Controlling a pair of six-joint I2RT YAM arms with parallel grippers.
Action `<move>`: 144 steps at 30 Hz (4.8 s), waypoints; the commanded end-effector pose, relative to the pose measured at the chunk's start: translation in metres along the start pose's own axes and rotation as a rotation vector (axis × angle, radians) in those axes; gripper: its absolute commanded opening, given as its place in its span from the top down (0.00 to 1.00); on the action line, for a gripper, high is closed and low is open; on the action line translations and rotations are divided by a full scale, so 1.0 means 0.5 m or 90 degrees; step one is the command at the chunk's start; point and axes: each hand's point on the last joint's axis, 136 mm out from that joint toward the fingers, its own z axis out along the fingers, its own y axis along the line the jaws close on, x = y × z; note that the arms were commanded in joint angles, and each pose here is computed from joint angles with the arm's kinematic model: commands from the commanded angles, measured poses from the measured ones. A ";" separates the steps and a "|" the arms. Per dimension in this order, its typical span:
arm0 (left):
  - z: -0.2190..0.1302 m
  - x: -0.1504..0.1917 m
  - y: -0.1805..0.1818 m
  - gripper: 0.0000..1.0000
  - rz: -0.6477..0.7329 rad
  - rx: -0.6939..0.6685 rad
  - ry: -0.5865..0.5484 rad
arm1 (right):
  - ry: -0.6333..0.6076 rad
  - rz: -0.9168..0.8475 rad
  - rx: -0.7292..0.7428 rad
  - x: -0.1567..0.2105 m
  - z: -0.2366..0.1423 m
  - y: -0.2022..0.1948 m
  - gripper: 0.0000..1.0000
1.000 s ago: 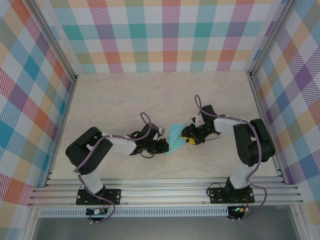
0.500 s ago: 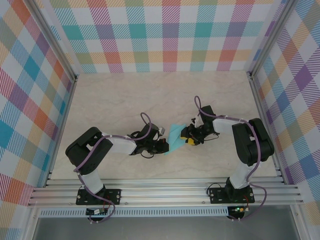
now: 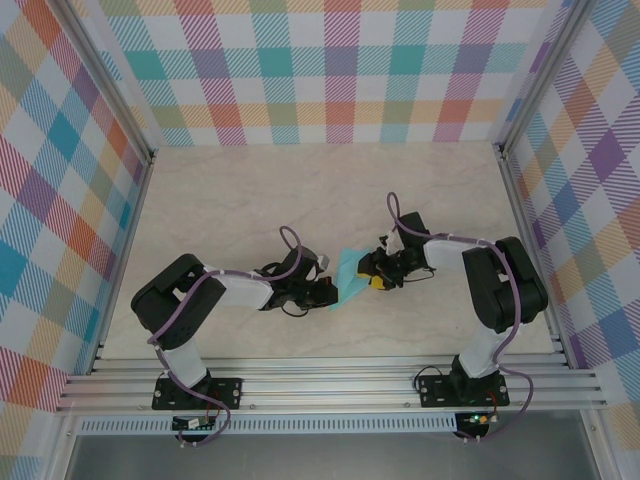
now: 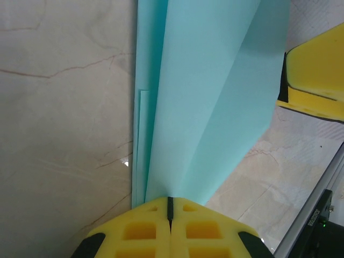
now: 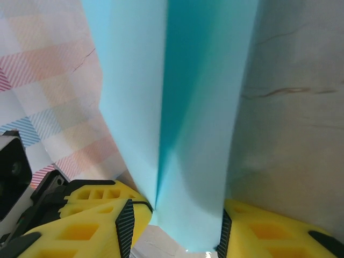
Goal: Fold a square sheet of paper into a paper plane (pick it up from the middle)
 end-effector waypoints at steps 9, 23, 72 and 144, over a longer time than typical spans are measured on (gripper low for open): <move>0.000 0.034 0.009 1.00 -0.036 -0.001 0.033 | 0.003 -0.019 -0.037 -0.002 0.005 0.024 0.54; 0.000 0.024 -0.011 0.99 -0.063 0.040 0.017 | 0.015 -0.052 -0.044 -0.008 0.034 0.038 0.59; -0.167 -0.027 -0.013 0.70 0.029 -0.040 -0.159 | -0.088 -0.171 0.196 -0.012 -0.095 0.056 0.94; -0.098 -0.005 -0.003 0.58 -0.002 -0.066 -0.094 | 0.031 -0.172 0.219 0.095 -0.003 -0.017 0.91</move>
